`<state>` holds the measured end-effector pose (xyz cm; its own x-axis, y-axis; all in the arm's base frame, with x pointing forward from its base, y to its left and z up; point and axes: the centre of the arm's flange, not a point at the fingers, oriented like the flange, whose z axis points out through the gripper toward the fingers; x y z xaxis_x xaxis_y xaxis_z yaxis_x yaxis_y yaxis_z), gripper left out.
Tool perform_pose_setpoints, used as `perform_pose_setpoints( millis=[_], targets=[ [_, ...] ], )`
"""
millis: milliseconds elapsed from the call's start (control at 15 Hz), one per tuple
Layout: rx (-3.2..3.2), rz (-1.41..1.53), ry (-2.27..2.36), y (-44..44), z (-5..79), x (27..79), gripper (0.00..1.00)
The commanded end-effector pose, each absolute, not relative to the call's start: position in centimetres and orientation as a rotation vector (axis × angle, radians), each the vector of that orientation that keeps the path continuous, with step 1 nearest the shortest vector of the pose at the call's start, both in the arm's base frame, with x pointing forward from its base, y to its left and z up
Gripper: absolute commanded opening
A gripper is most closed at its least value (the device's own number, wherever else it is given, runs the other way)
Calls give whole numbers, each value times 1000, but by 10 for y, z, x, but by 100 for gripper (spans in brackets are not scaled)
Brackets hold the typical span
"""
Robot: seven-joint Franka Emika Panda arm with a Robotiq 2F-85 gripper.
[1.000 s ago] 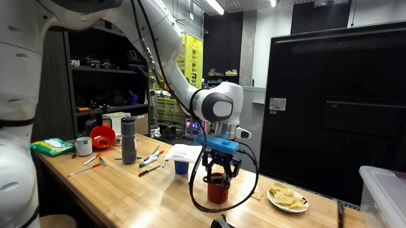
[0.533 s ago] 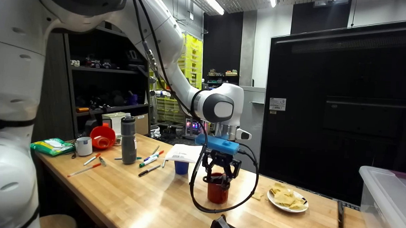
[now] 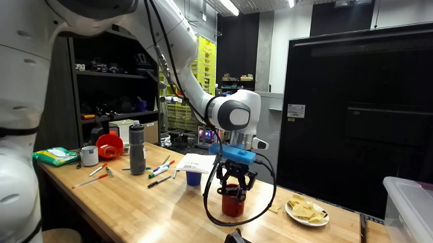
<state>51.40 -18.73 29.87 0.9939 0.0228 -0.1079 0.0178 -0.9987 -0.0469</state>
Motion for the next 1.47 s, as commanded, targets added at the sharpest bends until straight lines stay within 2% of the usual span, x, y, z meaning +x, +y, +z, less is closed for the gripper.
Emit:
perform_pose_setpoints(
  millis=[0,133,267,333,400,1000,1200,1400],
  targets=[
    [-3067,167,-31,-191,299,517,34],
    [-3067,161,-31,-192,302,517,19],
    [-3068,157,-29,-192,303,517,8],
    [-3069,155,-28,-193,303,517,9],
    [-3069,154,-27,-193,303,517,15],
    [-3094,55,-65,-190,328,500,7],
    [-3098,26,-120,-188,336,492,17],
    [-3100,12,-168,-187,341,487,19]
  ],
)
